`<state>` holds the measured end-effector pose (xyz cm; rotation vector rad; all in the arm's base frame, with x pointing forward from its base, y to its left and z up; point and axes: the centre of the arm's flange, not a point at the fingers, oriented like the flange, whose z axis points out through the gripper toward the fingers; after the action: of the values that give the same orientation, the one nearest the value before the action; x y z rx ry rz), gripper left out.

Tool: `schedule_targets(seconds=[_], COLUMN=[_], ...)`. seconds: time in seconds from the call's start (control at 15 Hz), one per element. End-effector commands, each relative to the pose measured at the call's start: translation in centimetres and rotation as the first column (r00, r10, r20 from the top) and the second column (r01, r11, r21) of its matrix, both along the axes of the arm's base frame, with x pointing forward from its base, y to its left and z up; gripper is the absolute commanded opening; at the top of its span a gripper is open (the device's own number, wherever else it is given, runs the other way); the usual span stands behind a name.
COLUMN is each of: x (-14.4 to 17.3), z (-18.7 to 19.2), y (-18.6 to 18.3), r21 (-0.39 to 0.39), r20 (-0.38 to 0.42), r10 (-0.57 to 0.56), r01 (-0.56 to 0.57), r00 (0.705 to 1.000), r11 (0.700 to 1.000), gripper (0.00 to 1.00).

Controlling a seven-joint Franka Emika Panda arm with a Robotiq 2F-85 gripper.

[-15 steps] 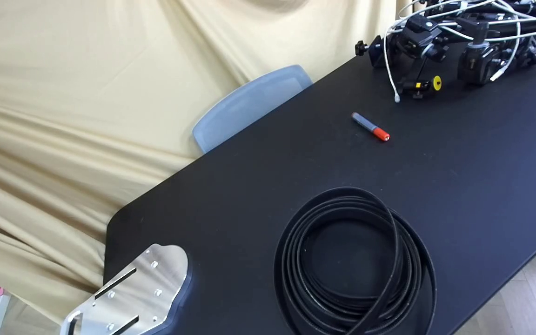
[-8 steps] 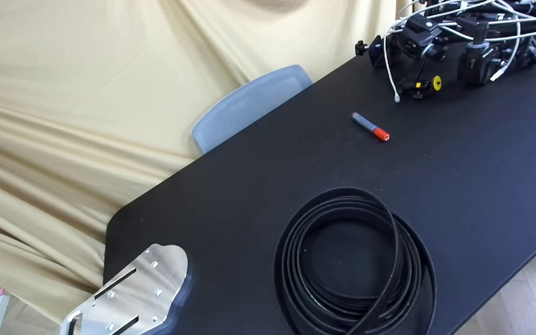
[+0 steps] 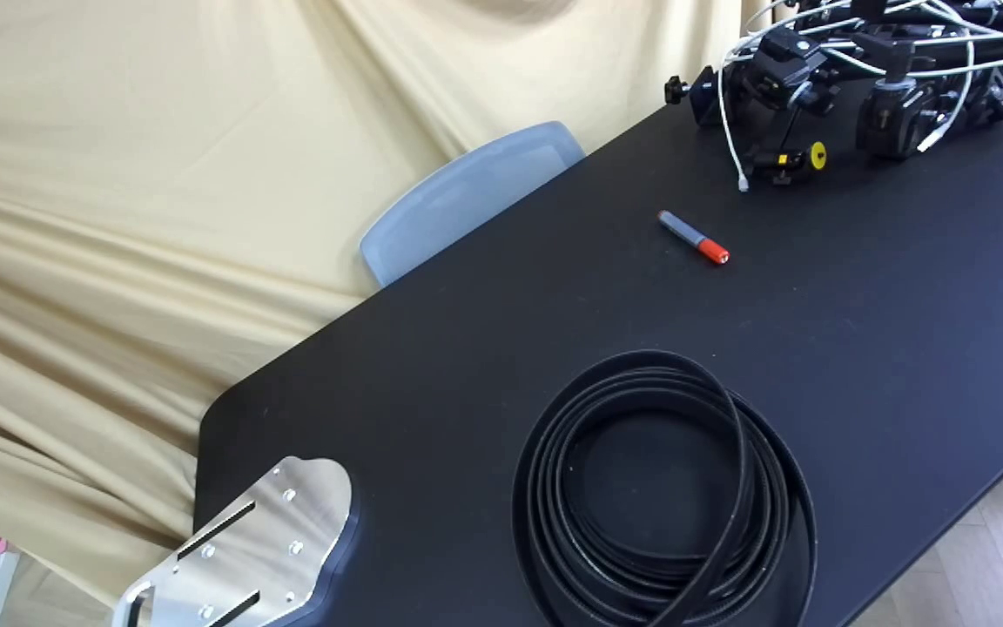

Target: Move the marker backward slightly to the left

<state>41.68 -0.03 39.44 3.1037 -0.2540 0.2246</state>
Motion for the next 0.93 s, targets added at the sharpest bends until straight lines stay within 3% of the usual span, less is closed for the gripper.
schedule_targets(seconds=[0.0,0.47,0.87], x=[0.0,7.1,13.8], z=[0.1,-5.8,-13.0], y=[0.0,-1.5,-0.3], r21=[0.0,0.087,0.09], r20=[0.001,-0.026,-0.068], r10=[-0.001,-0.094,-0.05], r01=[0.001,0.096,0.056], r00=[1.0,0.995,0.996], r11=[1.0,0.992,0.994], gripper=[1.0,1.0,1.0])
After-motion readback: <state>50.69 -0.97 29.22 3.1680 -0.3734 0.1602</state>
